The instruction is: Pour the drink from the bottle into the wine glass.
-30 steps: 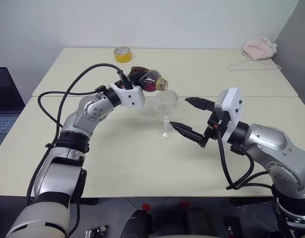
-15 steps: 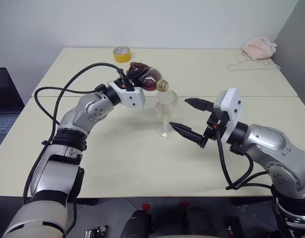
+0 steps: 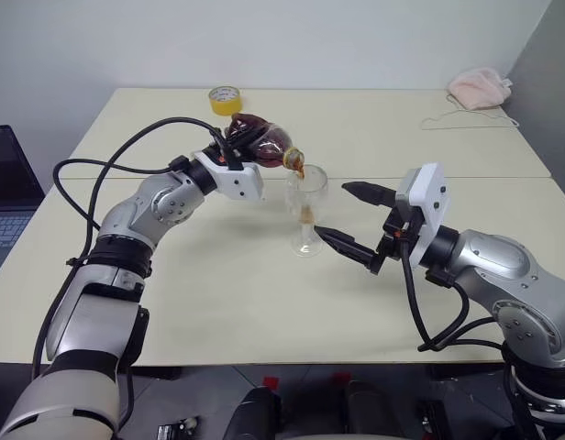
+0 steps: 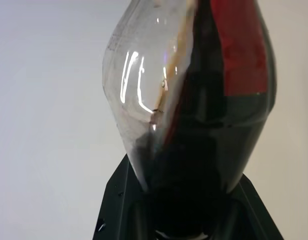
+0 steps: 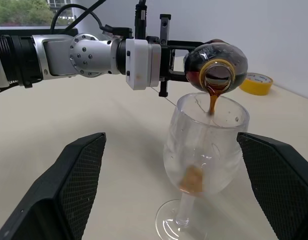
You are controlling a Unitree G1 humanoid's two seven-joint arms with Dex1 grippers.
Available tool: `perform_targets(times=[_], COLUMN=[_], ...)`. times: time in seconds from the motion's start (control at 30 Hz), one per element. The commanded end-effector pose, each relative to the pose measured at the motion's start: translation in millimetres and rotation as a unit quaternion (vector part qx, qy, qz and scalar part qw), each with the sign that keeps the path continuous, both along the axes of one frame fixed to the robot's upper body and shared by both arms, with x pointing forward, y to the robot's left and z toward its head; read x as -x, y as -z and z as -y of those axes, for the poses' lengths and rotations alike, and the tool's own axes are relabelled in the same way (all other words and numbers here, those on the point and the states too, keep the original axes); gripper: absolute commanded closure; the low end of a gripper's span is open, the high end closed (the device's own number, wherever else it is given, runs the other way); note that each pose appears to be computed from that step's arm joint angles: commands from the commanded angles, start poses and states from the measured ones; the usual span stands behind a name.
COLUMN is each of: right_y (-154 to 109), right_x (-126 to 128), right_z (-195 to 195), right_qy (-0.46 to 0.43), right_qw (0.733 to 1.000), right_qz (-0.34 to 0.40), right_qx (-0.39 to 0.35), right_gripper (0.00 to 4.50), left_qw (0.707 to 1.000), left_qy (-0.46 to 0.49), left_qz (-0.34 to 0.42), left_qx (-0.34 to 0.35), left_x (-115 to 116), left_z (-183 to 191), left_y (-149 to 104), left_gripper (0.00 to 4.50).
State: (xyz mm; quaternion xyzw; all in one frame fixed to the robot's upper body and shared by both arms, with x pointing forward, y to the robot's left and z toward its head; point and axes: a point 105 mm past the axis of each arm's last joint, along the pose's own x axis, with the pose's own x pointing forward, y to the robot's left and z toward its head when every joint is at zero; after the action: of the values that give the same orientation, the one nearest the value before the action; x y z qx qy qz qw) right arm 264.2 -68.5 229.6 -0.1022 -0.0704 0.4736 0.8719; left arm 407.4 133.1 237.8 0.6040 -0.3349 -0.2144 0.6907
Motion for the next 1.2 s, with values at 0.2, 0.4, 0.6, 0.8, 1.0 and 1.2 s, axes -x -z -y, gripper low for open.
perform_targets(times=[0.2,0.4,0.6,0.8,1.0,1.2], right_y=[-11.1,-11.3,-11.2,-11.3,-11.1,-11.0], right_x=[9.7,10.3,9.9,10.1,10.4,10.4], right_z=[-5.2,-6.5,-6.6,-7.0,-7.3,-7.6], right_qy=[-0.015,-0.016,-0.016,-0.017,-0.017,-0.018], right_qw=[0.999,0.999,0.999,0.999,0.999,0.999], right_qz=[0.028,0.028,0.027,0.028,0.027,0.027], right_qx=[-0.011,-0.012,-0.013,-0.014,-0.015,-0.016], right_gripper=[0.00,0.00,0.00,0.00,0.00,0.00], left_qw=[0.999,0.998,0.998,0.997,0.996,0.996], left_qy=[0.019,0.021,0.017,0.020,0.022,0.021], left_qz=[0.048,0.053,0.063,0.077,0.085,0.092], left_qx=[0.001,-0.004,-0.005,-0.002,0.001,0.001], left_x=[5.3,5.7,5.4,6.8,7.8,8.0], left_z=[3.7,3.8,1.9,2.0,1.9,2.3], left_y=[-25.6,-25.4,-28.5,-35.1,-40.0,-42.4], left_gripper=[3.74,3.74,3.76,3.76,3.76,3.76])
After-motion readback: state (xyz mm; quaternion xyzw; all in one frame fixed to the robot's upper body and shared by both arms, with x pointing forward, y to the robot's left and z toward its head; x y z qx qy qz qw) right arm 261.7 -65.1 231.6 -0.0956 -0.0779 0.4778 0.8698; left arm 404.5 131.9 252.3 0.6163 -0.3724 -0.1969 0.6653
